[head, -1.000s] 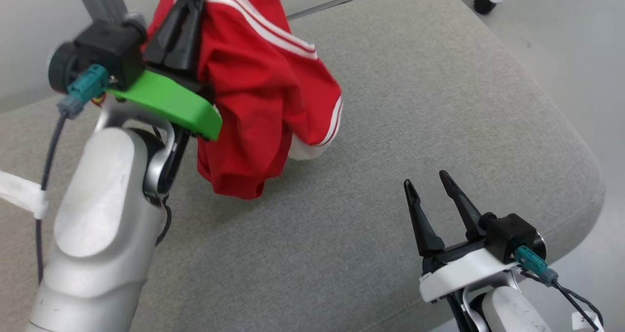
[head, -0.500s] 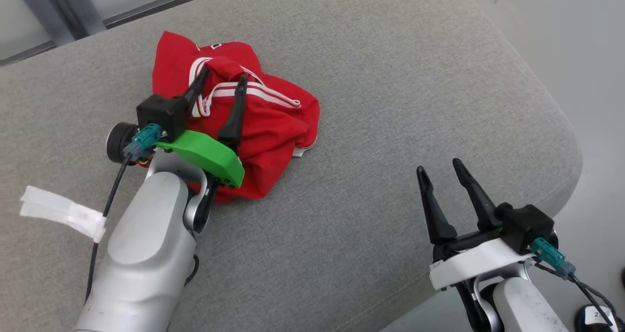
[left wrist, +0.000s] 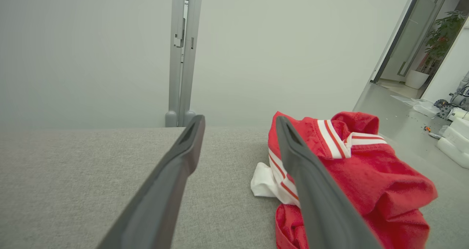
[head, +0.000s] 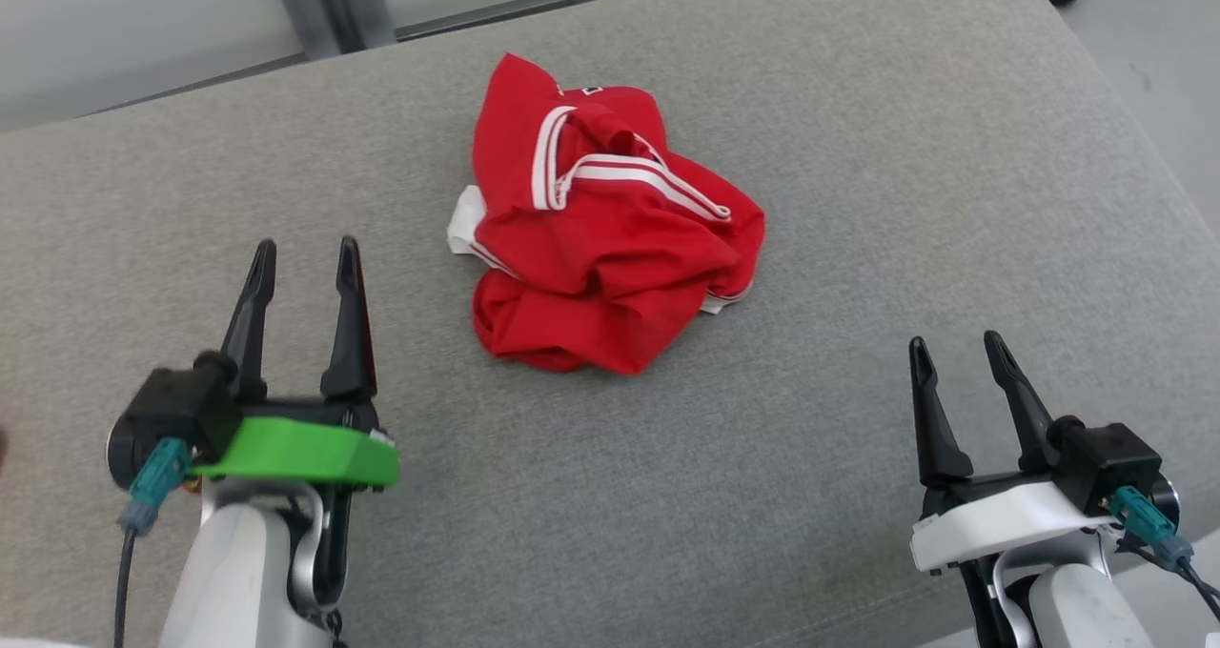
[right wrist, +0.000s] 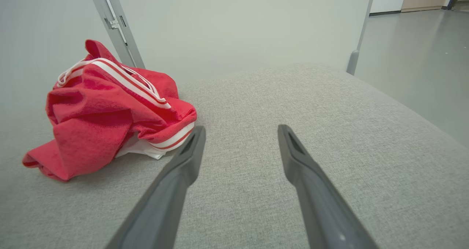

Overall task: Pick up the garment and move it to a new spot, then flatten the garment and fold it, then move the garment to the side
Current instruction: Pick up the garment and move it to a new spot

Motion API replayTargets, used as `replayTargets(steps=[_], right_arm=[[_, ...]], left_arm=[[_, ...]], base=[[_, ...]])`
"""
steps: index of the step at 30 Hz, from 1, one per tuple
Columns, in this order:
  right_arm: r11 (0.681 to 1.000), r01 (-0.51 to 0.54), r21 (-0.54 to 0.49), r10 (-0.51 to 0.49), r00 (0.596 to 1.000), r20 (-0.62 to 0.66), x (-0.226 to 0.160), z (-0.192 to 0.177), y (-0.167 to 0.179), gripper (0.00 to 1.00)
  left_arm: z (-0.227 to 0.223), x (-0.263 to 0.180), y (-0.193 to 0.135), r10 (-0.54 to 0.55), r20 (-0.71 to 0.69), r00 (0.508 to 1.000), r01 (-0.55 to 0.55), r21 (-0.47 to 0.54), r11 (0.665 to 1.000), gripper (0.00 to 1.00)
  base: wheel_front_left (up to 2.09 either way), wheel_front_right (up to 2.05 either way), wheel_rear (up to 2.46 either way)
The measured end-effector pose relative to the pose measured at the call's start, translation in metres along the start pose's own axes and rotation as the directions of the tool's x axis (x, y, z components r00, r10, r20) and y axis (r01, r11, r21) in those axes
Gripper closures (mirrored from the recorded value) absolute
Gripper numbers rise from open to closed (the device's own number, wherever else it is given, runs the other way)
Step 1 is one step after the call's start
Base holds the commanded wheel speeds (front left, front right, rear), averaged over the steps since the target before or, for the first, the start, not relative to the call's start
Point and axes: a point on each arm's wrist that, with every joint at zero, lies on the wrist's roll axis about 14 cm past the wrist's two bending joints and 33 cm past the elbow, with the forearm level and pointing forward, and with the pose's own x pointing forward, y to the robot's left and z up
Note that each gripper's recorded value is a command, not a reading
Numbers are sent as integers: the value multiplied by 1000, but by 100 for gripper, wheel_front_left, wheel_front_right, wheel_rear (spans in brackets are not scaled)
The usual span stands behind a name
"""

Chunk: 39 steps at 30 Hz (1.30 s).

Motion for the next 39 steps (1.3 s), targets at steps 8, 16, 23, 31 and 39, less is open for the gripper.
replayTargets(steps=[8, 16, 23, 31, 39], right_arm=[[996, -91, 18, 91, 996, 22, 2, 4, 29, 0], [986, -168, 16, 167, 985, 34, -10, 7, 53, 0], [977, -215, 0, 215, 976, 43, -15, 10, 67, 0], [976, -217, -5, 217, 975, 48, -14, 12, 67, 0], [977, -213, -6, 213, 976, 46, -12, 11, 66, 0]], left_arm=[[15, -74, 50, 183, 0, 983, -182, 85, 980, 0], [36, -127, 62, 254, 36, 967, -256, 140, 956, 0], [44, -153, 67, 292, 59, 955, -298, 136, 945, 0], [42, -164, 71, 316, 52, 947, -320, 138, 937, 0], [40, -164, 71, 316, 45, 948, -319, 136, 938, 0]], base=[[0, 0, 0], [0, 0, 0], [0, 0, 0], [0, 0, 0], [0, 0, 0]])
